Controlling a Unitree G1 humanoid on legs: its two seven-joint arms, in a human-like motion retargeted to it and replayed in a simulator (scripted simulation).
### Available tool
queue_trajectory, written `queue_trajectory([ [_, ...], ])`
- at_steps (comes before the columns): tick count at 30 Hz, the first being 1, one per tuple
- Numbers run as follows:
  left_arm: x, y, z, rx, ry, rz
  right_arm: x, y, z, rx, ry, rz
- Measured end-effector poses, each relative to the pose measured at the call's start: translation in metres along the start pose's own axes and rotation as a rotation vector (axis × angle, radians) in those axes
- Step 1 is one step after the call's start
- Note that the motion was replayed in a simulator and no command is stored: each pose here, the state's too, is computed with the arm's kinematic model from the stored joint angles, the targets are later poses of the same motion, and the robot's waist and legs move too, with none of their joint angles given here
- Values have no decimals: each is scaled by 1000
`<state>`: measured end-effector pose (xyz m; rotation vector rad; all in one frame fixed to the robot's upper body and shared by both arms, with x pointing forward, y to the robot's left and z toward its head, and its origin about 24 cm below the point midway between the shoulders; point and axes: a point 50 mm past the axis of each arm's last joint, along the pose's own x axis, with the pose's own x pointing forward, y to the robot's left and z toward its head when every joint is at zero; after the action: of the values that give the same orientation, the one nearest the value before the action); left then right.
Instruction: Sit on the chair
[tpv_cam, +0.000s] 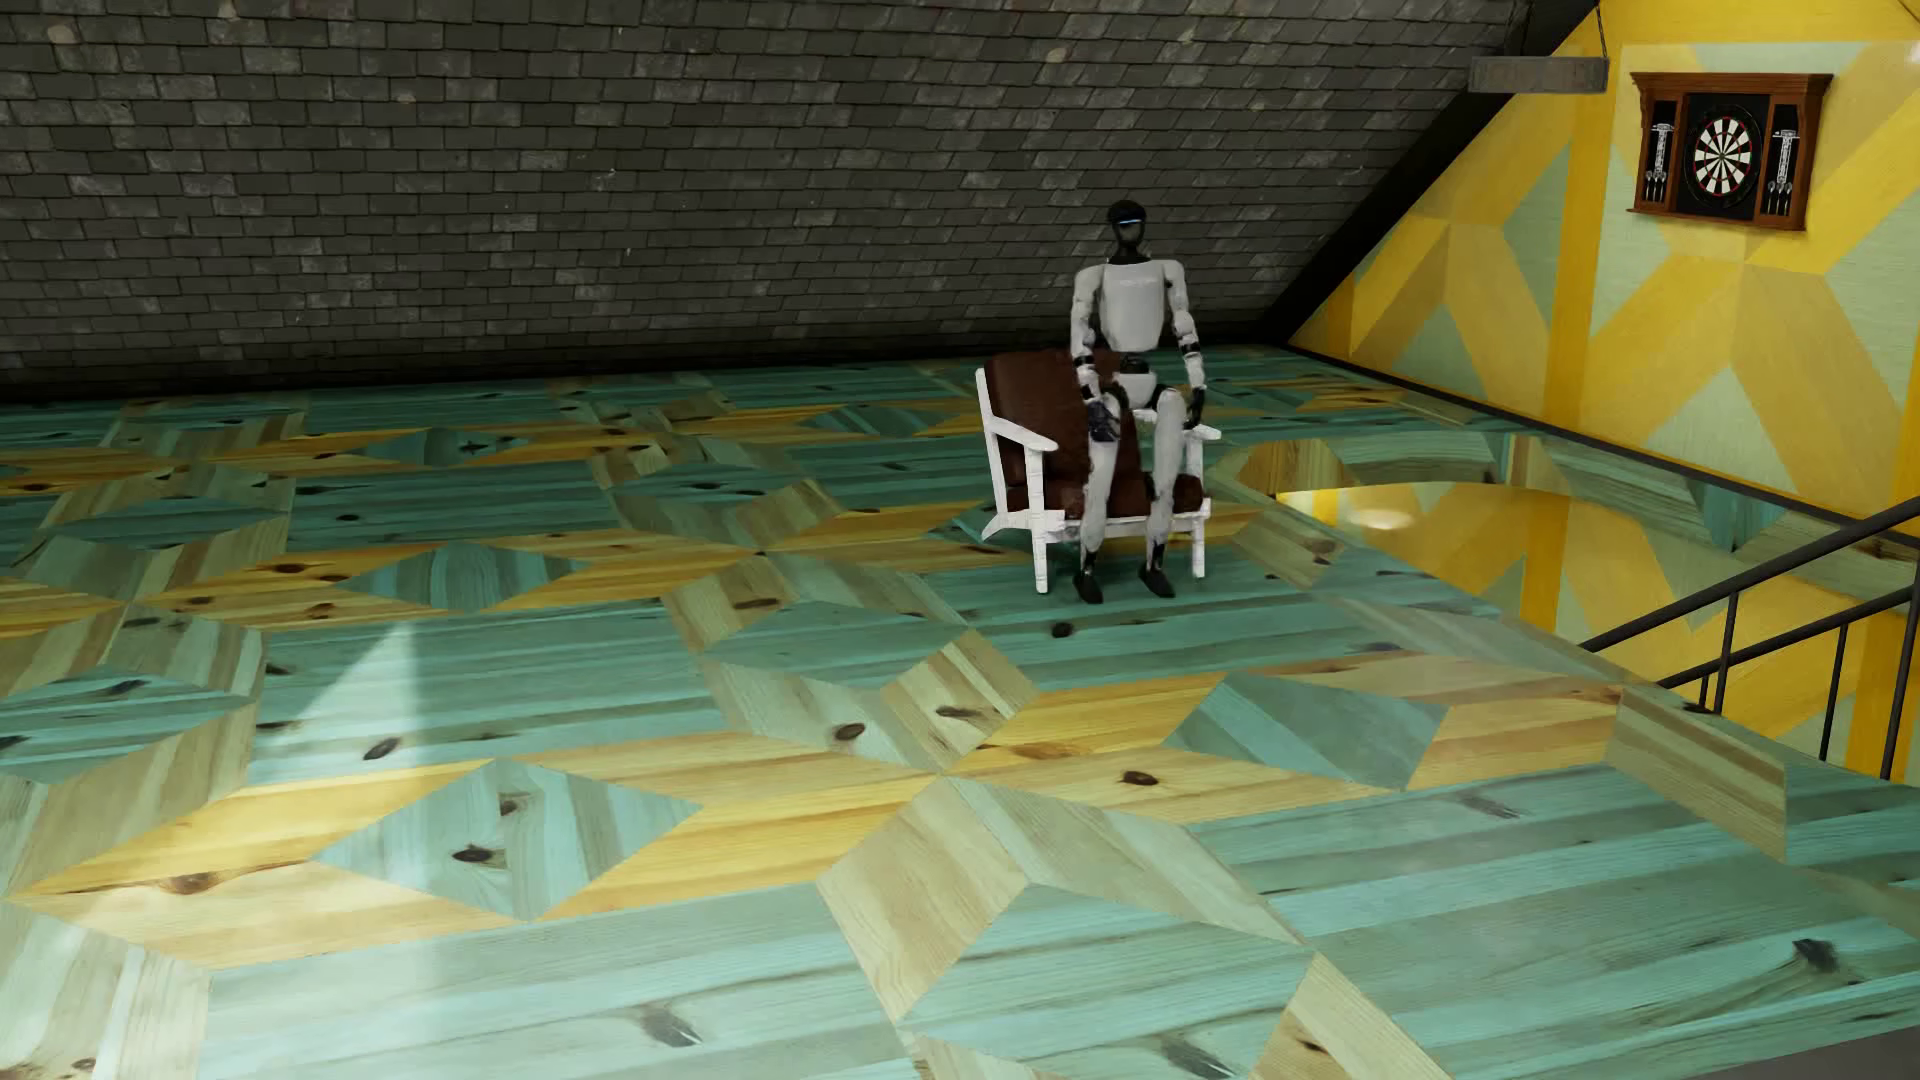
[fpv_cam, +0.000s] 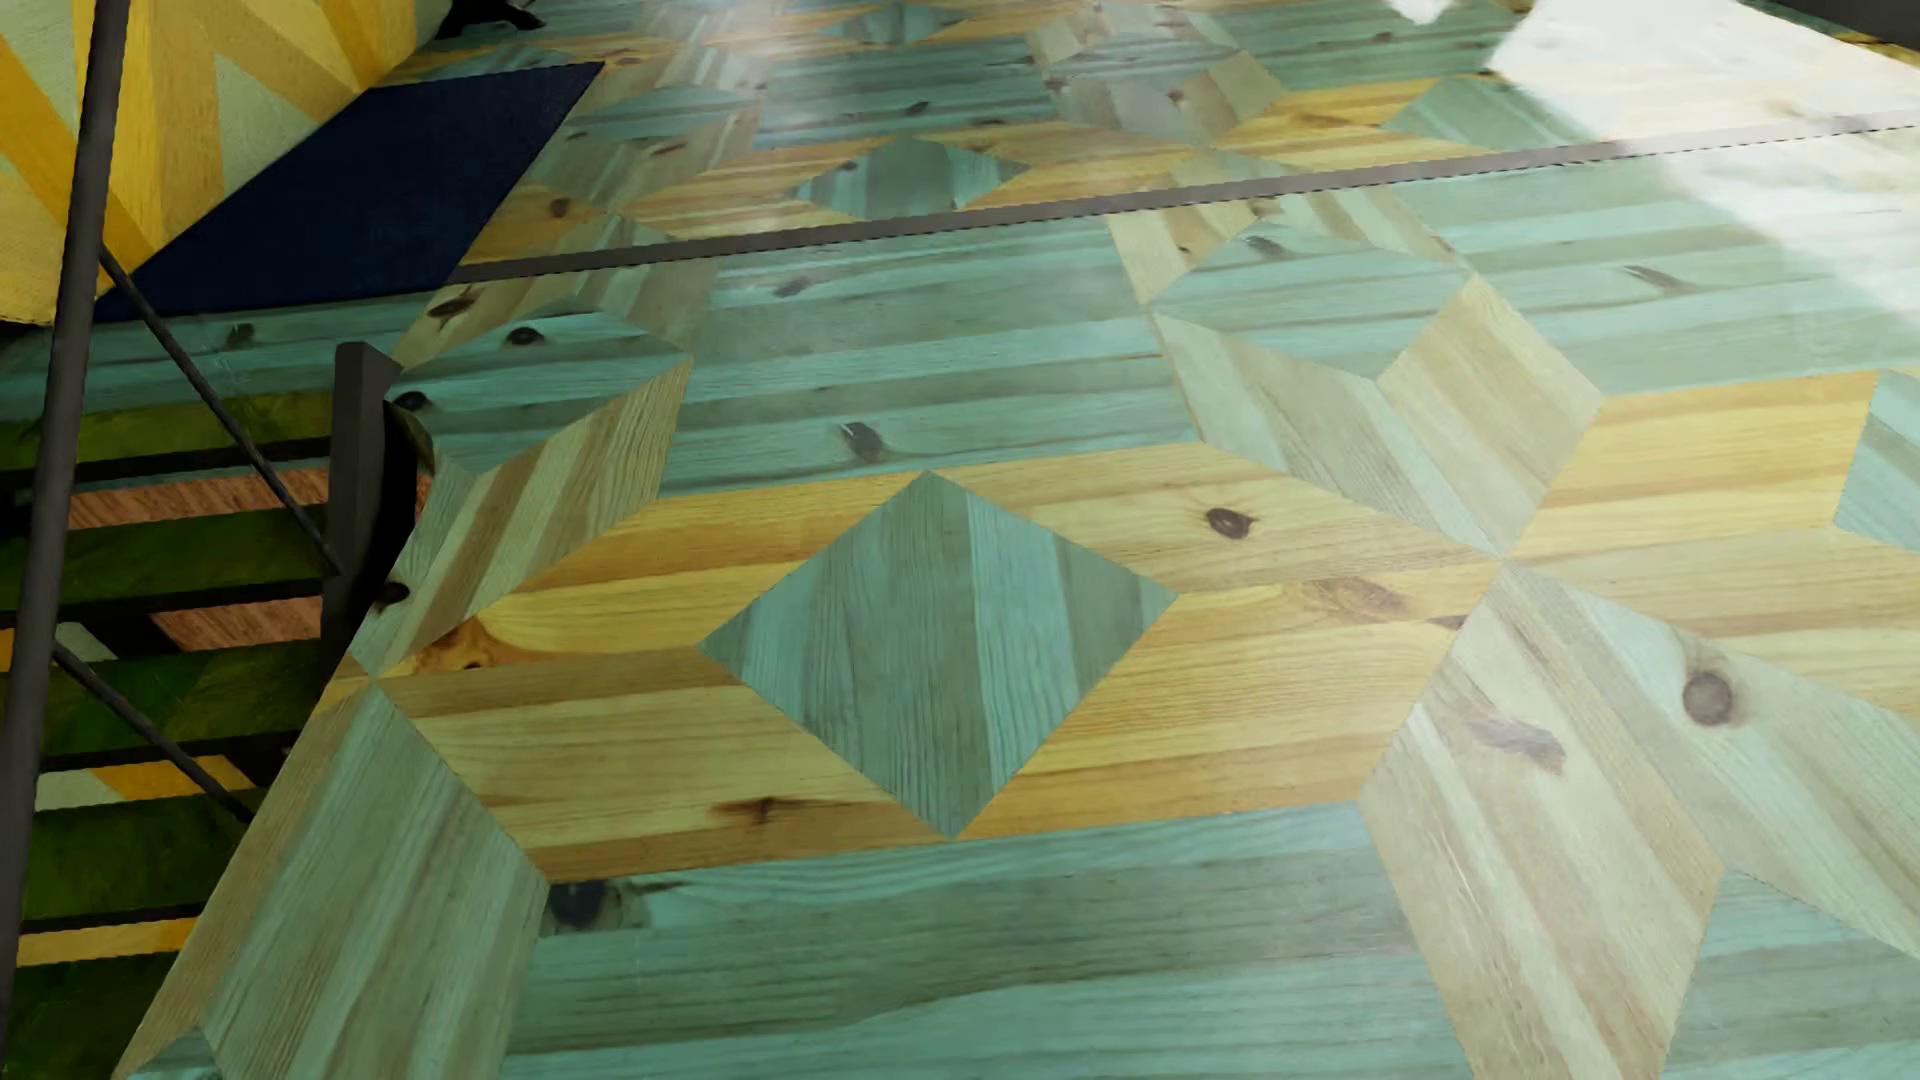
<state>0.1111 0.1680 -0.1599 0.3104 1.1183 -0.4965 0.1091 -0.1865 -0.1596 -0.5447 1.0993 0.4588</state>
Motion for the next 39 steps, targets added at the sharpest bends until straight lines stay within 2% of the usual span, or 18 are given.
queue_trajectory([
  [2,-2,13,7,45,-13,45,-4,-25,-2,-43,20,-45],
  [4,-9,35,11,124,-26,33,-11,-49,-3,-169,-5,-55],
  [6,-15,51,4,182,6,76,-16,-65,-18,-178,50,-96],
  [11,-25,65,-41,-26,173,318,-25,-71,-59,-40,231,-245],
  [16,-21,51,-38,35,125,218,-19,-52,-48,-70,156,-161],
  [22,-8,25,-18,20,65,114,-4,-19,-11,-86,52,-39],
  [25,-4,26,5,52,13,69,-1,-26,10,-125,-9,-15],
  [31,-4,43,86,342,-167,76,-4,-55,81,-415,-190,18],
  [35,-20,63,151,503,-335,199,-16,-67,145,-676,-351,-55],
  [39,-44,65,213,760,-541,234,-39,-80,210,-951,-523,-103],
])
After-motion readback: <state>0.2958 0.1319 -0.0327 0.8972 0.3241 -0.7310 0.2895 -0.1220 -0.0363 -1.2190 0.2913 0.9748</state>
